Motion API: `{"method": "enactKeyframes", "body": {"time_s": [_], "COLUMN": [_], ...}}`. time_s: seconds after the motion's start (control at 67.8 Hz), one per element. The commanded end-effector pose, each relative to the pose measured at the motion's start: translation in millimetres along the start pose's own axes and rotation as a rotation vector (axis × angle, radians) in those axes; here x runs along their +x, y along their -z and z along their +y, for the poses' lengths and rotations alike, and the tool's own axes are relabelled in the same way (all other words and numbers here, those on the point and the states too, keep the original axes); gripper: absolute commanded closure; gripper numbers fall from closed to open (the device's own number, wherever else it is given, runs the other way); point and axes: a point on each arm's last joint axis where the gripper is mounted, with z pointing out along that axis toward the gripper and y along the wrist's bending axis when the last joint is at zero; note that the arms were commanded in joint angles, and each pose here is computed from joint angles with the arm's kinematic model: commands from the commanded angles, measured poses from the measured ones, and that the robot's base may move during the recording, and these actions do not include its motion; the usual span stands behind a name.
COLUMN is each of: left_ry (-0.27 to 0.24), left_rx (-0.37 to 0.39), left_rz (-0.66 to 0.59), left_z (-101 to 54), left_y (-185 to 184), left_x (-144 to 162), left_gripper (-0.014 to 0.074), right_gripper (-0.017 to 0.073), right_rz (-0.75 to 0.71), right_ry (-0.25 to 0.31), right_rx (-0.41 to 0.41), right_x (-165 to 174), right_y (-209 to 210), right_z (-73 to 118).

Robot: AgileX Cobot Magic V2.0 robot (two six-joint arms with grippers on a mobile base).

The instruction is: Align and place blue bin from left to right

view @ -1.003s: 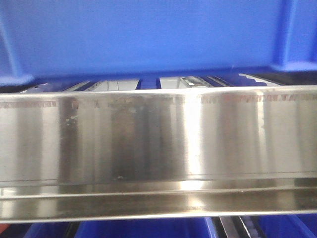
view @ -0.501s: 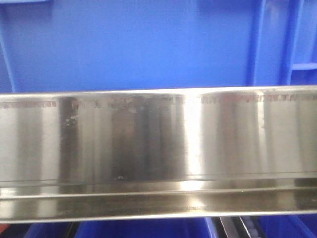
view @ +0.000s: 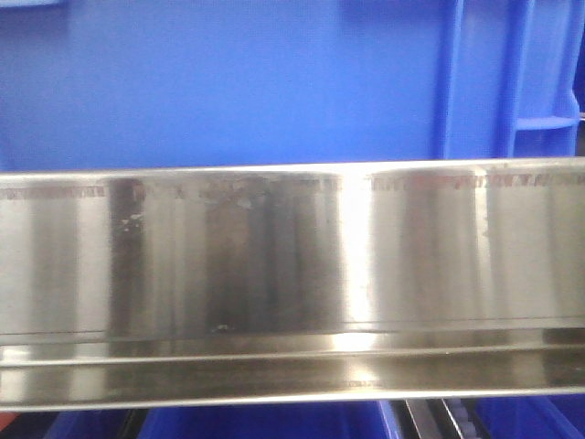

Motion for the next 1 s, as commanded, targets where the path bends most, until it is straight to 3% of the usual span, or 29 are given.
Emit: {"method": "enactKeyframes", "body": {"time_s": [0.0,0.059,0.118,0.354,0.442,0.546,0.678,0.781,0.988], "left_ry": [0.005,0.004,-0.003,-0.022,-0.019,-0.014,-0.005,0.001,0.017], "left_rx": [0.055,0.053,0.044,0.0,0.0,0.006,0.021,0.033,0.061], "left_rz": [-0.055,-0.057,-0.061,-0.049,-0.053,-0.067,-0.095,-0.119,-0.17], "left_z": [-6.4,-6.2,-5.4,-1.4,-1.5,-0.1,2.4,5.4,13.7], "left_y": [9,9,9,9,11,19,32,44,72], "left_x": [-6,-7,-7,-6,-7,-10,-13,-15,-16], "left_gripper": [0.013,0.013,0.013,0.0132,0.0191,0.0407,0.0701,0.0704,0.0704], "right_gripper": [0.041,0.0275,0.023,0.0231,0.0235,0.0322,0.0554,0.0718,0.0722], "right_rz": [-0.097,-0.088,-0.081,-0.08,-0.095,-0.116,-0.154,-0.185,-0.229], "right_ry": [0.032,0.033,0.037,0.044,0.045,0.038,0.055,0.053,0.035], "right_rx": [-0.035,-0.024,-0.007,0.015,0.015,0.006,-0.012,-0.027,-0.051], "right_x": [-12,-12,-11,-11,-13,-16,-20,-23,-25], "right_y": [12,11,11,13,18,29,47,62,84], "right_z": [1.4,0.4,-1.1,-3.7,-5.1,-8.3,-13.3,-17.8,-24.9]}}
